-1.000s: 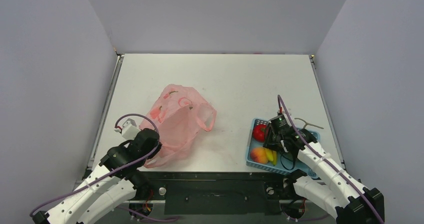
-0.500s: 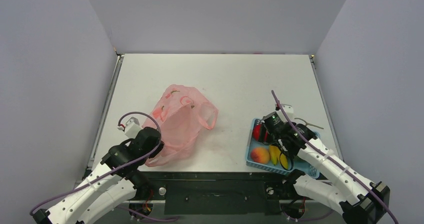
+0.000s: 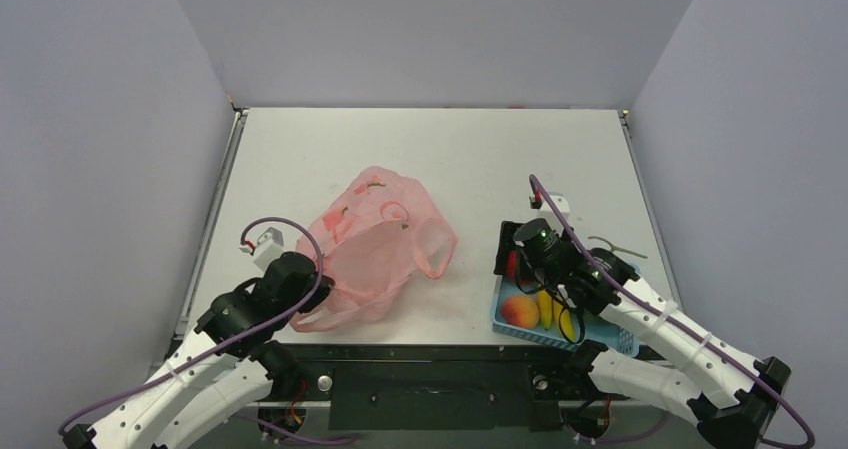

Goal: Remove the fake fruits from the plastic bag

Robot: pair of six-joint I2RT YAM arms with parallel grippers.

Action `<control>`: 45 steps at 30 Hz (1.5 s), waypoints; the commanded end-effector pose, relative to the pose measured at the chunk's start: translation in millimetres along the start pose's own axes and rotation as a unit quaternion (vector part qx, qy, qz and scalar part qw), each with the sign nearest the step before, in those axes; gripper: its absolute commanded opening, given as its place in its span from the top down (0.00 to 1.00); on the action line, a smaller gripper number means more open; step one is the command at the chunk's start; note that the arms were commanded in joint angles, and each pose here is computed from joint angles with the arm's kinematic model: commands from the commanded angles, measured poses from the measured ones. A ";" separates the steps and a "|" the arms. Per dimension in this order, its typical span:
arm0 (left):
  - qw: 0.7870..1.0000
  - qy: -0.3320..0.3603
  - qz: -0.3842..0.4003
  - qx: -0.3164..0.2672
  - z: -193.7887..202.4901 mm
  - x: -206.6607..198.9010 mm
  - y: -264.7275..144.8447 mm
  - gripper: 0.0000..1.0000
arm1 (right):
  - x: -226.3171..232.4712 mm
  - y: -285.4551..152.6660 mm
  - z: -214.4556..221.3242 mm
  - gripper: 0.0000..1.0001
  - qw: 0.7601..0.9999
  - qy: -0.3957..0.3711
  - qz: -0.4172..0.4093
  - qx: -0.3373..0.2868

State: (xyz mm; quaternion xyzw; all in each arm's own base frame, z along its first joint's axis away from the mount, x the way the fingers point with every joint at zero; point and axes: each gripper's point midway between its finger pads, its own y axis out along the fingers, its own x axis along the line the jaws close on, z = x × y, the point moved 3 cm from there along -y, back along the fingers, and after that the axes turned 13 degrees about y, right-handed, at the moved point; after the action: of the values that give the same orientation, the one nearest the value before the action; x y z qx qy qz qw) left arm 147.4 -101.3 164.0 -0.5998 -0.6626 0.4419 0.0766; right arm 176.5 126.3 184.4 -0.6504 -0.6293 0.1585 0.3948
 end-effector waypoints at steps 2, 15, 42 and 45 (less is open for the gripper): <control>0.999 -0.004 0.033 -0.040 -23.9 -18.6 -11.1 1.00 | 16.8 -8.8 -19.0 0.20 0.999 0.012 -0.033 -0.030; 0.994 0.089 0.012 -0.059 -72.2 -35.1 -56.5 0.52 | 12.4 -49.8 -51.0 0.13 0.993 0.034 -0.067 -0.091; 0.904 0.380 0.186 -0.058 -123.0 -174.2 -55.8 0.43 | 85.1 -55.3 -27.5 0.11 0.962 -0.018 -0.271 -0.012; 0.903 0.368 0.218 -0.044 -116.5 -185.2 -56.3 0.43 | 126.8 -59.5 -16.4 0.11 0.938 -0.027 -0.344 0.000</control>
State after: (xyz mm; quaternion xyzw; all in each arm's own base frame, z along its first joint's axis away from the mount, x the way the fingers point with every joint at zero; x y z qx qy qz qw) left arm 233.3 -177.8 306.5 -0.8021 -0.5036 0.1725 0.2706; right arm 172.6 166.2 247.2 -0.5267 -0.7484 0.0779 0.3956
